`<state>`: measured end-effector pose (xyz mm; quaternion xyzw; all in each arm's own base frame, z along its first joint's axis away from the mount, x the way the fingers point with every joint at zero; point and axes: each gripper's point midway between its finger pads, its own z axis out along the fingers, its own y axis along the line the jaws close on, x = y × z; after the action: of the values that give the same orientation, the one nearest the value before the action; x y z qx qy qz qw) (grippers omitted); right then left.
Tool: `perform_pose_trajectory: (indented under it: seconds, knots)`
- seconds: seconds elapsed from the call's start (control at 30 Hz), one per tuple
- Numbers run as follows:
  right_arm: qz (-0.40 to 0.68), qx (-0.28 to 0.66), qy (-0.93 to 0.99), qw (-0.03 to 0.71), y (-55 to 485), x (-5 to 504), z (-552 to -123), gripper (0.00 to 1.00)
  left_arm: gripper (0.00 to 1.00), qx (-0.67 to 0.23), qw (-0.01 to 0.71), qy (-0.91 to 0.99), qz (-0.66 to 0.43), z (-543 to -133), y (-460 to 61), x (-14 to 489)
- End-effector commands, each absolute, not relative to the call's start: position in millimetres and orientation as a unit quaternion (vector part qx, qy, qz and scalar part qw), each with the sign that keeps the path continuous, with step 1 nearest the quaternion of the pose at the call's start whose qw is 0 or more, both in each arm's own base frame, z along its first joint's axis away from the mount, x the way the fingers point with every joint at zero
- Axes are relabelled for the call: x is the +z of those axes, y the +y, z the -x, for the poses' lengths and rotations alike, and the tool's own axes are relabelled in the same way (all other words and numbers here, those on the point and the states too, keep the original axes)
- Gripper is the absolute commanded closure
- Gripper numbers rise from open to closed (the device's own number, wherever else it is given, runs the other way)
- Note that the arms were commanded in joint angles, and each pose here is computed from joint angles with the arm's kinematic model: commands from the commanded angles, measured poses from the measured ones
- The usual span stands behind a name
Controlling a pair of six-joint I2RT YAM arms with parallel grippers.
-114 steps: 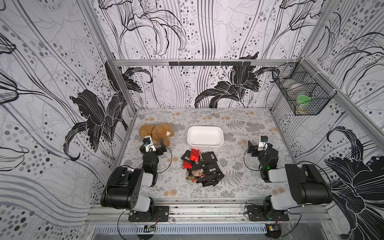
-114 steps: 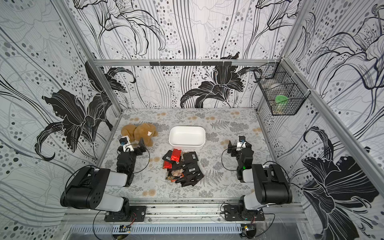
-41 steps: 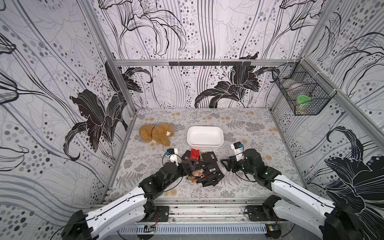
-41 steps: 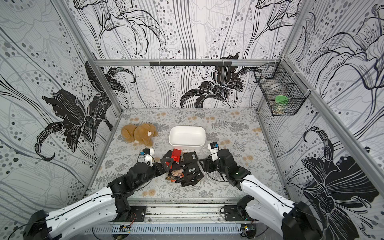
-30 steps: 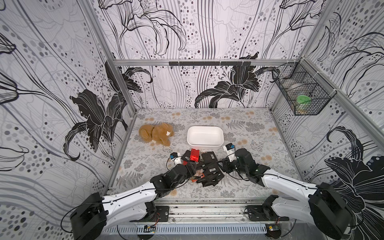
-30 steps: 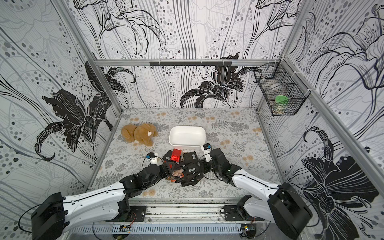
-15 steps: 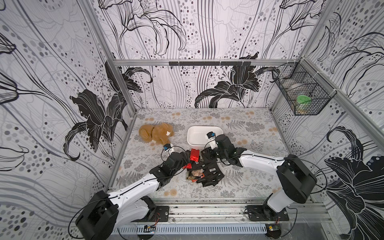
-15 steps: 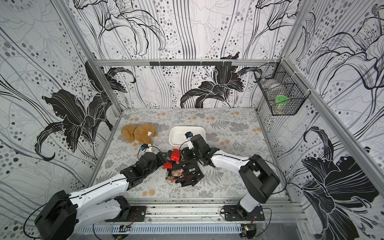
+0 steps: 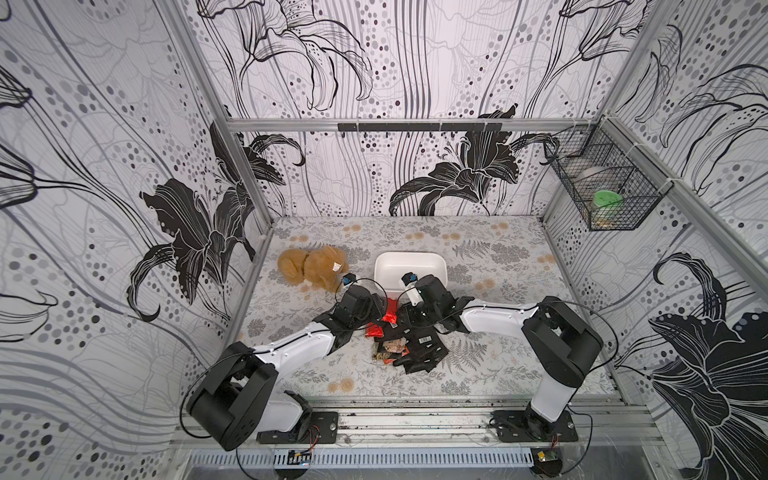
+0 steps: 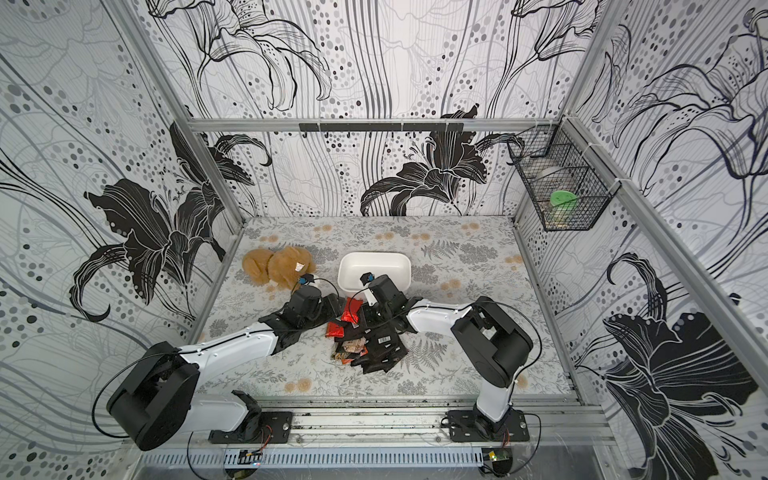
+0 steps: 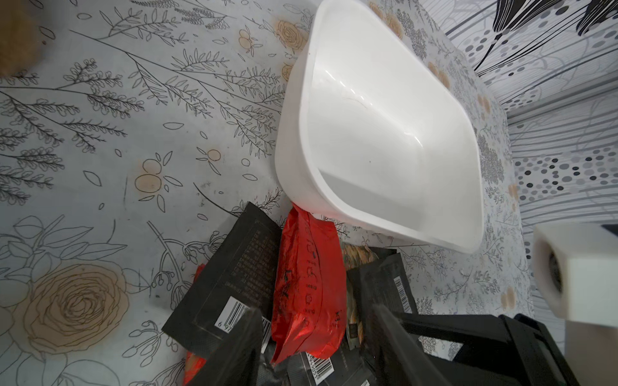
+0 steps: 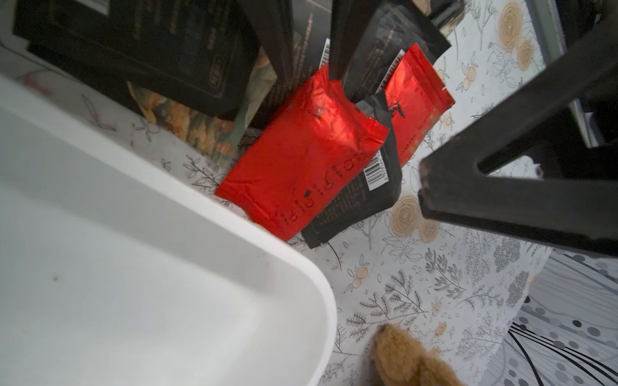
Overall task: Put the tea bags into the storage box
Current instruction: Pick up the tea bag from the center of the board.
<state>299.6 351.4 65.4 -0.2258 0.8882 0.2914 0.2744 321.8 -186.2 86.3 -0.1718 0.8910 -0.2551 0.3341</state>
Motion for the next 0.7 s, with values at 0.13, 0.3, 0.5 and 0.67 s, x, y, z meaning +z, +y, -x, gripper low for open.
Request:
perform_pose_trajectory:
  seconds: [0.13,0.3,0.5,0.67]
  knots:
    - [0.218,0.266,0.896,0.282,352,58,-312,0.76,0.45,-0.254,0.349,0.890,0.147,-338,-194,94]
    - [0.218,0.258,0.899,0.280,353,51,-315,0.76,0.44,-0.241,0.343,0.897,0.141,-343,-196,85]
    - [0.218,0.254,0.902,0.275,354,46,-316,0.77,0.44,-0.231,0.331,0.905,0.137,-346,-199,75]
    - [0.217,0.248,0.905,0.269,353,42,-316,0.77,0.44,-0.237,0.316,0.909,0.132,-345,-204,67]
